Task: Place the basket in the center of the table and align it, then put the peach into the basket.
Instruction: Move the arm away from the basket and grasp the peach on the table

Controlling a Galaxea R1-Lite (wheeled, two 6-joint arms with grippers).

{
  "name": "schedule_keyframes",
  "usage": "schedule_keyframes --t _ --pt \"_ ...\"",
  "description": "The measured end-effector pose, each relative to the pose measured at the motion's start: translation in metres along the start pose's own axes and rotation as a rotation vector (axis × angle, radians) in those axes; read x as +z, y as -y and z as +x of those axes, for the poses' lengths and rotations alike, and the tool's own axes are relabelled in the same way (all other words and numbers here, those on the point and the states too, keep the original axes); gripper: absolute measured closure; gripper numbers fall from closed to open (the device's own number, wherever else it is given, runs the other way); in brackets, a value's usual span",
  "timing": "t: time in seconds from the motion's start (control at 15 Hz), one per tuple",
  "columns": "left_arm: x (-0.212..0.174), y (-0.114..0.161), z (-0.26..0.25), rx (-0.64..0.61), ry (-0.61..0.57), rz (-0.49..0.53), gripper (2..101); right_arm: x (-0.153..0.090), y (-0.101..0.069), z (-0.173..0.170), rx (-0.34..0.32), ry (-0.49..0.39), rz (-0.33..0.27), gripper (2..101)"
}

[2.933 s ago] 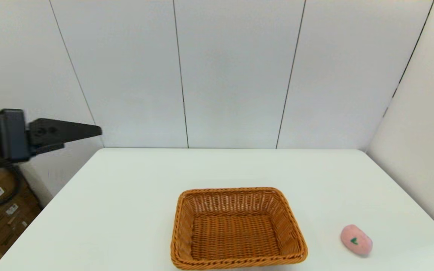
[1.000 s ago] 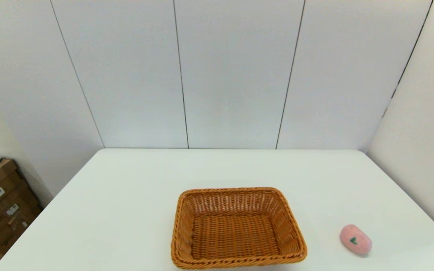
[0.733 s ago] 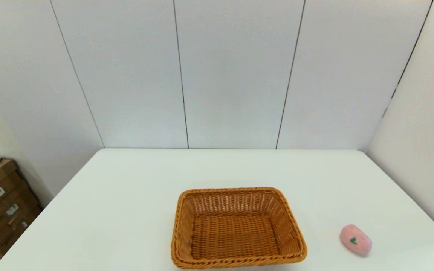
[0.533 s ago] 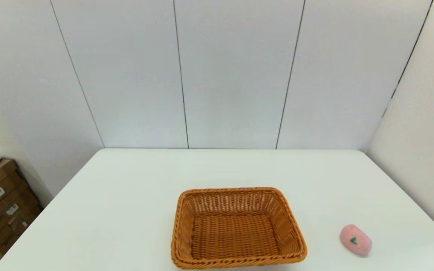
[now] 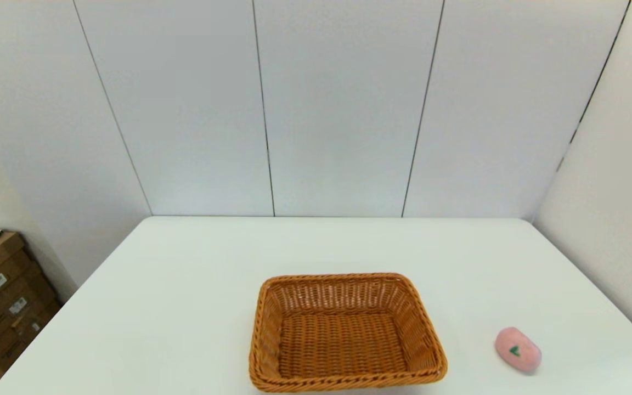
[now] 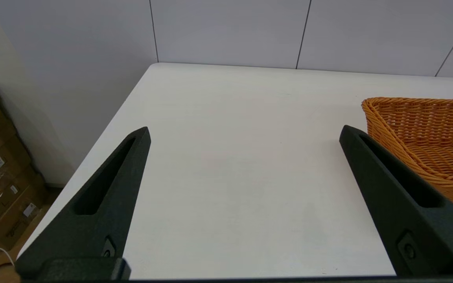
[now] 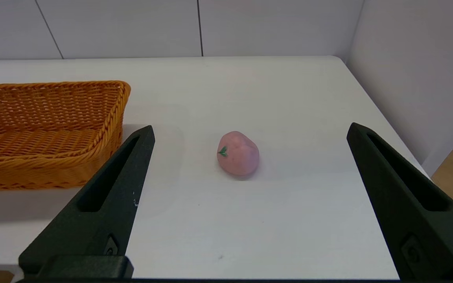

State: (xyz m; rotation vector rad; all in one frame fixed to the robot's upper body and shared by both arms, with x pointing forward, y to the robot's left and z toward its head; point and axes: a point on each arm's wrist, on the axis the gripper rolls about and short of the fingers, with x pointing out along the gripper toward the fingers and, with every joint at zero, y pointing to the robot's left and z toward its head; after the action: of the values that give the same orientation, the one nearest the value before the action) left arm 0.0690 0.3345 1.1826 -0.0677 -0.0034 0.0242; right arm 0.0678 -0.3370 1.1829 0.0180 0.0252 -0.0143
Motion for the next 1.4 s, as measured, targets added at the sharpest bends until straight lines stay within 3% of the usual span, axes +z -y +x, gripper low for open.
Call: schedule_keyframes --t 0.27,0.4,0.67,0.87,1.13,1.4 --pt "0.000 0.000 0.000 0.000 0.000 -0.001 5.4 0.012 0.000 -0.004 0.008 0.000 -0.018 5.2" --pt "0.000 0.000 0.000 0.000 0.000 0.000 5.4 0.031 -0.001 -0.003 0.011 -0.060 -0.020 5.2" --pt "0.000 0.000 0.000 0.000 0.000 0.000 5.4 0.066 -0.002 0.032 0.011 -0.313 -0.049 5.2" --pt "0.000 0.000 0.000 -0.001 0.000 0.000 5.4 0.076 -0.003 0.081 0.018 -0.532 -0.082 5.2" --pt "0.000 0.000 0.000 0.000 0.000 -0.001 5.4 0.061 -0.003 0.149 -0.001 -0.775 -0.124 5.2" --pt "0.000 0.000 0.000 0.000 0.000 -0.002 5.4 0.033 -0.003 0.193 -0.012 -0.972 -0.183 5.2"
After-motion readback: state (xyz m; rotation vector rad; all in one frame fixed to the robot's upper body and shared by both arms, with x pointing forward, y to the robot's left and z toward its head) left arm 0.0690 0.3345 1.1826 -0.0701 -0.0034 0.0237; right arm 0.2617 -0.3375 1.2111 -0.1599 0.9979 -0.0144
